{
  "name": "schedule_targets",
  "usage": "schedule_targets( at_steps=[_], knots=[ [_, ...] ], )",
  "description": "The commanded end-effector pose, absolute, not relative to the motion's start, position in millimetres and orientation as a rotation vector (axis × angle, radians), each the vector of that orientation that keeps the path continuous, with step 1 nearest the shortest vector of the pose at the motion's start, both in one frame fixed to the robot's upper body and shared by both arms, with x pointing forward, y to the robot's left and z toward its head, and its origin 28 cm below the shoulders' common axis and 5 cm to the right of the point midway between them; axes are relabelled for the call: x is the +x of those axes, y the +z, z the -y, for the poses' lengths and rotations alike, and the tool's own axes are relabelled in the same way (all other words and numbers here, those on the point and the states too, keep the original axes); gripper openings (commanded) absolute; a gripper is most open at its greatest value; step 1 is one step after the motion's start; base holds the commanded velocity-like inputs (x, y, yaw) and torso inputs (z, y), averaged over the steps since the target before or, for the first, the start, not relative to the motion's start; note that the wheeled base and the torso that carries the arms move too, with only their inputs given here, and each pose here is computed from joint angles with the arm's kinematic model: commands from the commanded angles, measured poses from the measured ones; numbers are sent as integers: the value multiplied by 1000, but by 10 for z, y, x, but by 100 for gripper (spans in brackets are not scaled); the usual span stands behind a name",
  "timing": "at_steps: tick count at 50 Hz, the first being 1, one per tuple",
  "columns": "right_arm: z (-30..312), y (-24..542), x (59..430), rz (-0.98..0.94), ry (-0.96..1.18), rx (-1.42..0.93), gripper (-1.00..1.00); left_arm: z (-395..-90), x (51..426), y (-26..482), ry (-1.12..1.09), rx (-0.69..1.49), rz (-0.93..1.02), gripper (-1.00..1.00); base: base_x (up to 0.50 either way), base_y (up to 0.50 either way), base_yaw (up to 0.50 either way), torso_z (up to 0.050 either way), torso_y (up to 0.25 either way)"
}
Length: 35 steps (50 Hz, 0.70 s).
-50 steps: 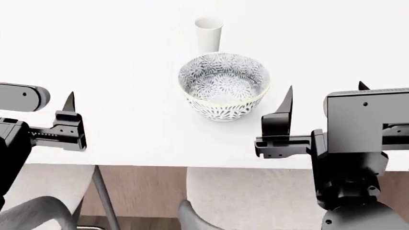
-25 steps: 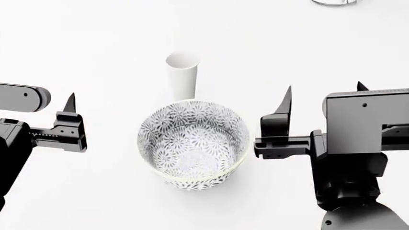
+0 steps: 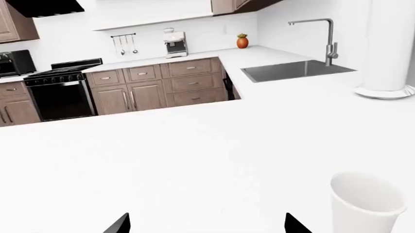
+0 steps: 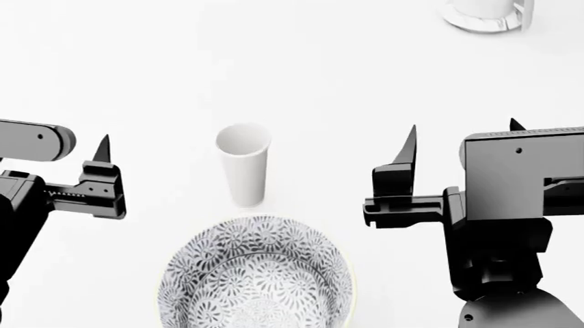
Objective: Place the cup inside the bowl on the dining table and move the bowl to any counter.
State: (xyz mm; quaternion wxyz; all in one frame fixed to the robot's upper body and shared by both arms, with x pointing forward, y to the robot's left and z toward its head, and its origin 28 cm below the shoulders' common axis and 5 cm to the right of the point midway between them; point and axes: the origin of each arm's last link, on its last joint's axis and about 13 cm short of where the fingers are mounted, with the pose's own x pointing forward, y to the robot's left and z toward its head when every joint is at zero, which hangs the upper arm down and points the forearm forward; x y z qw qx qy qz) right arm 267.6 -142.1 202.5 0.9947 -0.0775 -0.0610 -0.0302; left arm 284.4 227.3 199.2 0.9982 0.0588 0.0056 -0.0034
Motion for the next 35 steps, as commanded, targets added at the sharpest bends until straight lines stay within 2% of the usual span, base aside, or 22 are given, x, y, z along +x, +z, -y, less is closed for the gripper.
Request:
schedule_targets(
  at_steps=[1,11,15,17,22,35],
  knots=[
    [1419,2021,2674,116,-62,-163,100,-2270,2846,1983,-11,122,-17,100,172,0,0,0,0],
    [1428,2003,2691,110,-65,-157,100,-2222,2896,1957,-58,98,-19,100,23,0,0,0,0],
    [1434,1999,2690,106,-72,-151,100,-2096,3037,1983,-169,100,-26,100,0,0,0,0,0],
    [1443,2001,2687,107,-74,-149,100,-2084,3082,2071,-214,26,-11,100,0,0,0,0,0],
    [1472,1971,2695,93,-80,-140,100,-2008,3254,2245,-269,75,-62,100,0,0,0,0,0],
    [1492,1973,2708,77,-117,-125,100,-1671,3444,2129,-423,85,-142,100,0,0,0,0,0]
  ],
)
